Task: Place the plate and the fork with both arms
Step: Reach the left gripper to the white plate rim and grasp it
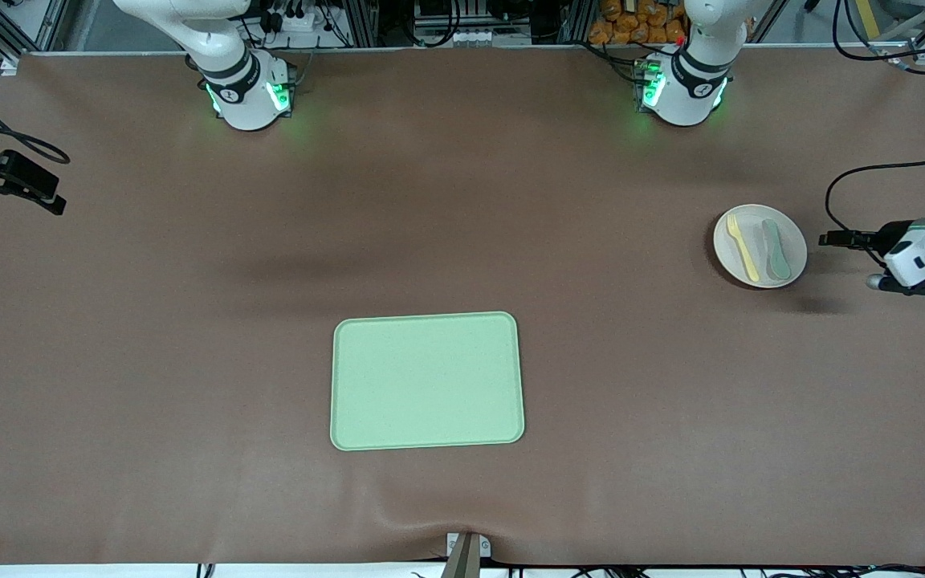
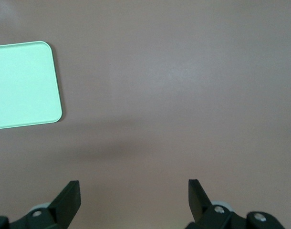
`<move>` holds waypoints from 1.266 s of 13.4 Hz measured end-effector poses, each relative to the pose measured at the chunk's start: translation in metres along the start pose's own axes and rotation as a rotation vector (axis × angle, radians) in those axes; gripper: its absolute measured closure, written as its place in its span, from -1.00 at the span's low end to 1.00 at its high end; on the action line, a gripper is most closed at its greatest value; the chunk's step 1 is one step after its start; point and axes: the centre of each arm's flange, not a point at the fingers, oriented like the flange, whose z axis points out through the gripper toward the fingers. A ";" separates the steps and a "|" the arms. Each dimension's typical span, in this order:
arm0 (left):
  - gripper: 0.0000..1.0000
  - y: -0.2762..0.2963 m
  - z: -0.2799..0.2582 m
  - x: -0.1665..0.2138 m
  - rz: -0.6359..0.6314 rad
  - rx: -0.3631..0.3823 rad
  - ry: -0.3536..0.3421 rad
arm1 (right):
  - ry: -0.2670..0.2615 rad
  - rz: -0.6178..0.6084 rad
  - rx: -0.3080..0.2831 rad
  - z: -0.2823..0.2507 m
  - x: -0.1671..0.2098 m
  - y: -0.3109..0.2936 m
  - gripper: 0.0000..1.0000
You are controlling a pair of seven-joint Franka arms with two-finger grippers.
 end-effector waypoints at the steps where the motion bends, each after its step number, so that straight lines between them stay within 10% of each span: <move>1: -1.00 0.006 0.010 0.002 0.011 0.005 0.008 | 0.000 0.000 0.000 0.000 0.000 0.000 -1.00; 10: -0.88 0.013 0.053 0.009 0.066 0.014 0.037 | 0.000 0.004 0.000 0.000 0.000 0.002 -1.00; 17: 0.68 0.026 0.046 0.018 0.100 0.026 0.052 | 0.000 0.010 0.000 0.000 0.000 0.006 -1.00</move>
